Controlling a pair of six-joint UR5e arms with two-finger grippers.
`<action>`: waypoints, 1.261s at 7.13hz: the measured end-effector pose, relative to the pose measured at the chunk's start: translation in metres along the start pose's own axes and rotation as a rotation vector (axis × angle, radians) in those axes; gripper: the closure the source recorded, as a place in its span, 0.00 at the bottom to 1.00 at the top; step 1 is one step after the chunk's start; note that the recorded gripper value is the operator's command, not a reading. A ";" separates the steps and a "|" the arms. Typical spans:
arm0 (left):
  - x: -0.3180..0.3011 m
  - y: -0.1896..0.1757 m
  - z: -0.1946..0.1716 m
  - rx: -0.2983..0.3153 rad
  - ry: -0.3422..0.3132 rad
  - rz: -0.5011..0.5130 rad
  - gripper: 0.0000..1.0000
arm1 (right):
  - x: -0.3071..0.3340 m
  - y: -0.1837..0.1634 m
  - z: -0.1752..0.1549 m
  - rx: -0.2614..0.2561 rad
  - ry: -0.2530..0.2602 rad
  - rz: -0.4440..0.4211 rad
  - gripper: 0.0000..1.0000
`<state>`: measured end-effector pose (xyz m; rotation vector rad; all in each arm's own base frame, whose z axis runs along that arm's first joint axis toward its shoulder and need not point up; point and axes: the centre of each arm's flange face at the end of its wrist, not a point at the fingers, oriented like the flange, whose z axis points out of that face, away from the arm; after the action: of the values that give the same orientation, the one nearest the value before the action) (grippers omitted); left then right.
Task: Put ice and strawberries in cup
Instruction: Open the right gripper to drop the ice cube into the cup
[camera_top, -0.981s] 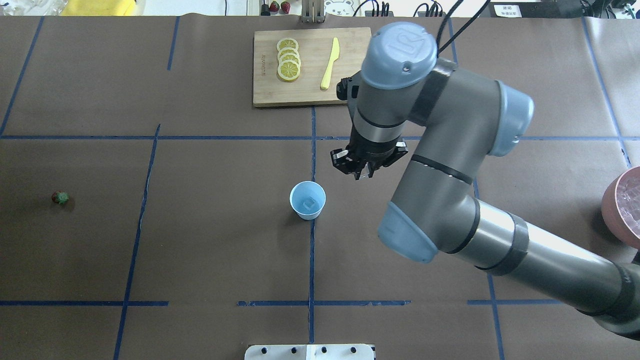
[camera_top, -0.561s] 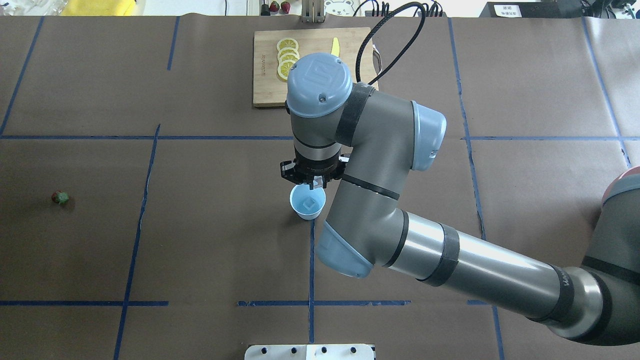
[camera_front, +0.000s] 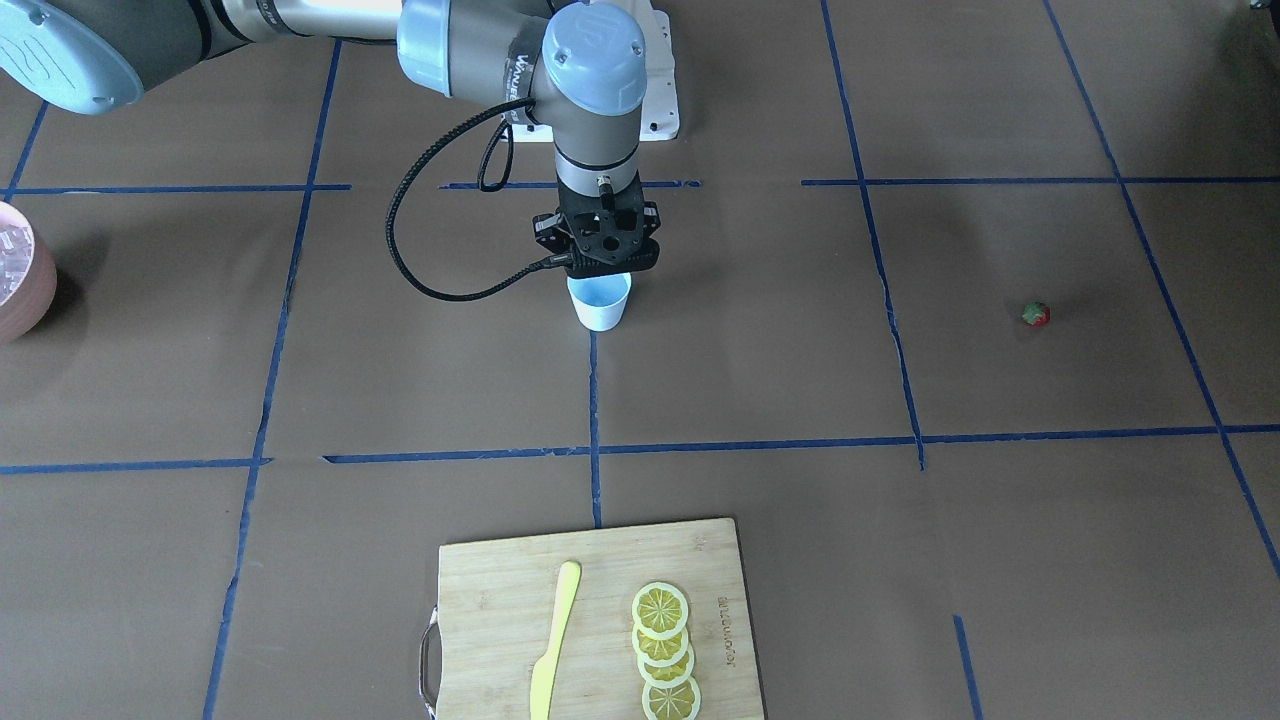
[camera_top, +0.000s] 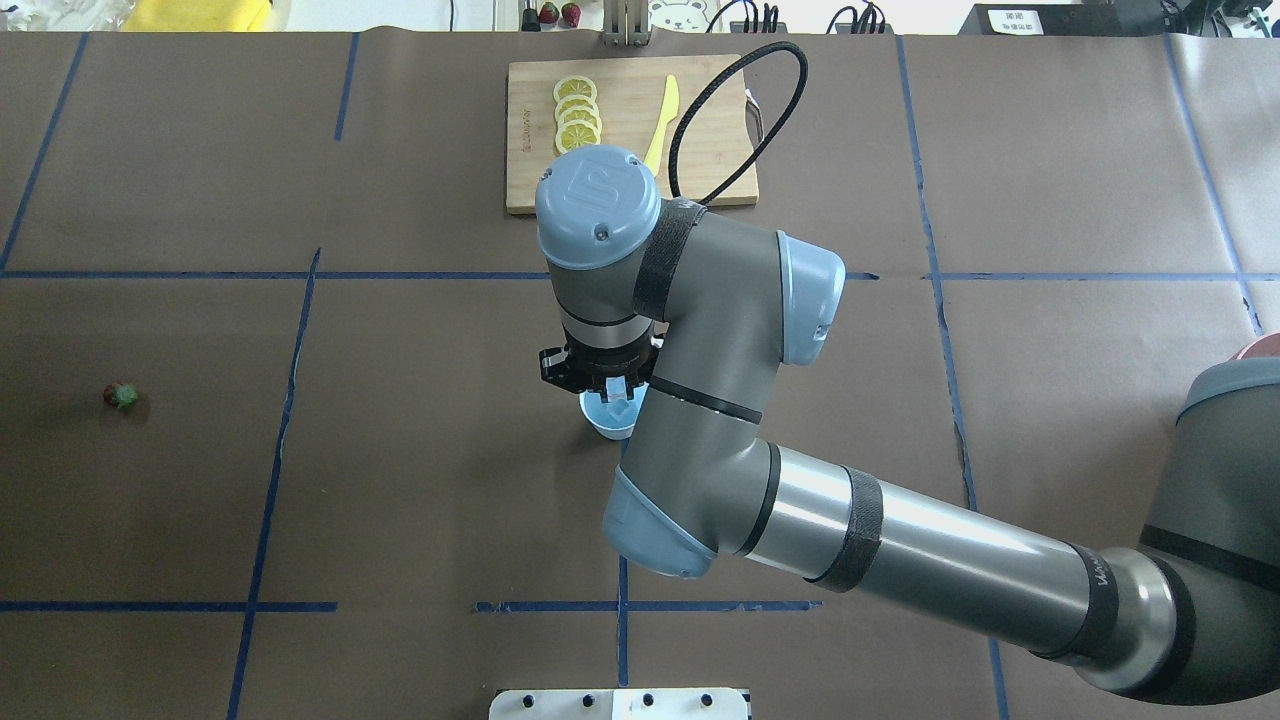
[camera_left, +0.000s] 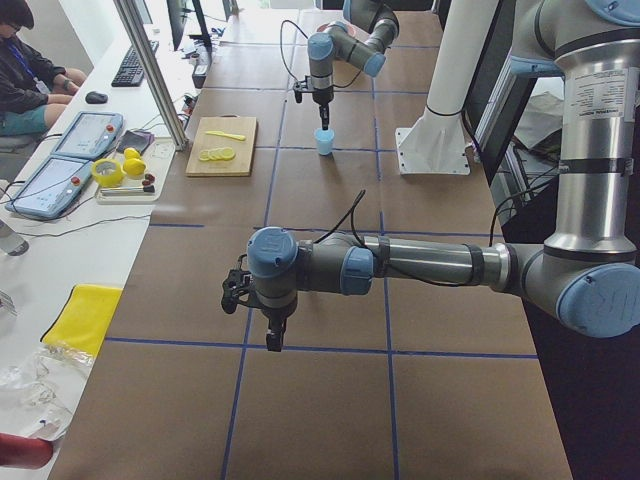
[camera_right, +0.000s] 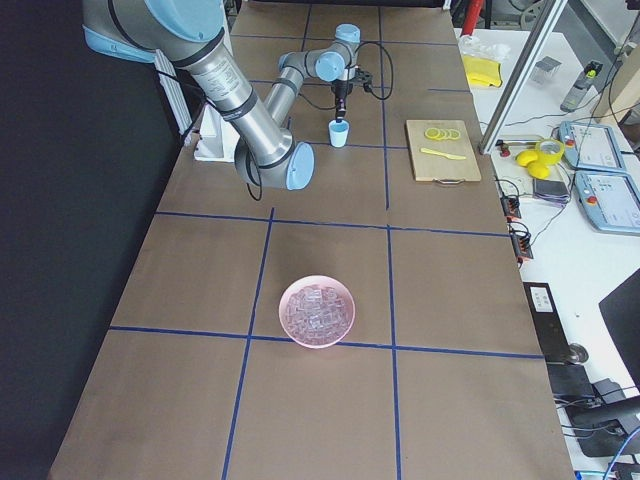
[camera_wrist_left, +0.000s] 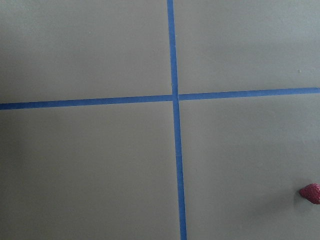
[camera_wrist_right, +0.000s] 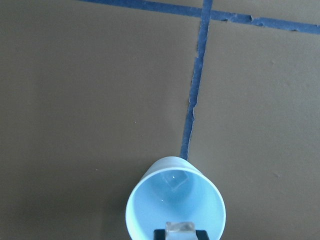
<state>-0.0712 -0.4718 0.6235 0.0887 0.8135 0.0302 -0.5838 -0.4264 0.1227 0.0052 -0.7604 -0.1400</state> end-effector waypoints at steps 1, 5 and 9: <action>0.000 0.000 0.000 0.001 0.000 0.001 0.00 | 0.000 0.000 0.003 -0.001 0.006 0.000 0.95; 0.001 -0.001 -0.001 0.002 0.000 0.002 0.00 | -0.003 0.001 0.008 0.000 0.015 -0.002 0.49; 0.001 -0.001 -0.001 0.002 0.000 0.003 0.00 | -0.004 0.003 0.009 -0.002 0.016 -0.005 0.05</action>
<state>-0.0713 -0.4727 0.6222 0.0914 0.8134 0.0319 -0.5924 -0.4221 0.1271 0.0057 -0.7447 -0.1453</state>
